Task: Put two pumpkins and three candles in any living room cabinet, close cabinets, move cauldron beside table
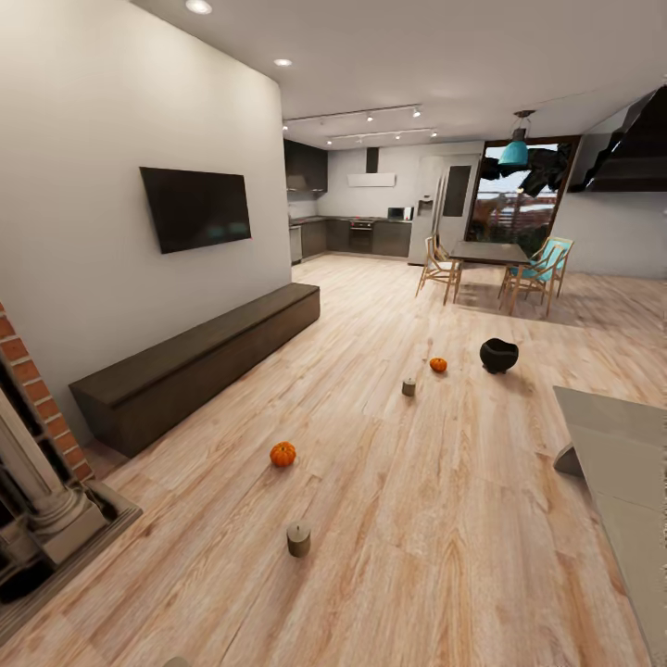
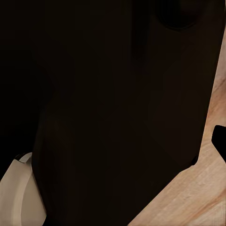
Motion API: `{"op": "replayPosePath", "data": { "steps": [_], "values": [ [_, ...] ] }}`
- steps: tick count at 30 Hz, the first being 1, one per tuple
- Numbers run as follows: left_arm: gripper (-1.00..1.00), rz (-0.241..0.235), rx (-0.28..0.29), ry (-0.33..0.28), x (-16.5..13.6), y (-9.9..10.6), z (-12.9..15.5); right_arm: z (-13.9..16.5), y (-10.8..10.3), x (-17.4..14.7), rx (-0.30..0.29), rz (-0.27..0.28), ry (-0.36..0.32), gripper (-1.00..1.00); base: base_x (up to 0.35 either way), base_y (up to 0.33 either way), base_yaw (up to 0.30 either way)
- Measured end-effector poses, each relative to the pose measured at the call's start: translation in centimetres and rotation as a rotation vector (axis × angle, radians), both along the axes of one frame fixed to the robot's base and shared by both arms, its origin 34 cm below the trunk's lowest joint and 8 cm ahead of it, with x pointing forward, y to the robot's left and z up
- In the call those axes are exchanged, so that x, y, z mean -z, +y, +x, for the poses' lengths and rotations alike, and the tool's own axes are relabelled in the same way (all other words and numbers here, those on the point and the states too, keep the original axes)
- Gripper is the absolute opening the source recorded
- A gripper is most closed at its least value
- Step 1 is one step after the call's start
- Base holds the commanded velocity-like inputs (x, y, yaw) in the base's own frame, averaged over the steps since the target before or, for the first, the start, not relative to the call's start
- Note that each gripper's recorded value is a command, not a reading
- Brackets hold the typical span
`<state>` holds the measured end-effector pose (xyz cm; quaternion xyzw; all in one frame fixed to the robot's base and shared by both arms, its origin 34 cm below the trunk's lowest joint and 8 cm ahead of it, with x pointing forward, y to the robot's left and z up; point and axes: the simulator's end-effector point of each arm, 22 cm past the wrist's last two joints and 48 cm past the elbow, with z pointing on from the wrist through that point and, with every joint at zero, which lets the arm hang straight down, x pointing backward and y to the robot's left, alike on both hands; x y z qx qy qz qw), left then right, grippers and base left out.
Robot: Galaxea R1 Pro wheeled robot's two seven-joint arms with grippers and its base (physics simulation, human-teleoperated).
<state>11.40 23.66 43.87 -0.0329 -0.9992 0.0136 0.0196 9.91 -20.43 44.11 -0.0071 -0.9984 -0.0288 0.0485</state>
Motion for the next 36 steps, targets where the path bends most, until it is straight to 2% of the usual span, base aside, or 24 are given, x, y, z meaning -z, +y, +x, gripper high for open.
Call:
{"op": "replayPosePath", "data": {
  "steps": [29, 36],
  "values": [
    [1.0, 0.004, 0.0, -0.003, 0.01, 0.28, 0.1, 0.04, 0.02, 0.0, 0.0, 0.0, -0.002, 1.0, 0.284, -0.056, -0.27],
    [1.0, 0.004, 0.0, -0.003, 0.01, 0.33, 0.11, 0.05, 0.09, 0.0, 0.0, 0.001, -0.002, 1.0, 0.32, 0.0, -0.06]
  ]
}}
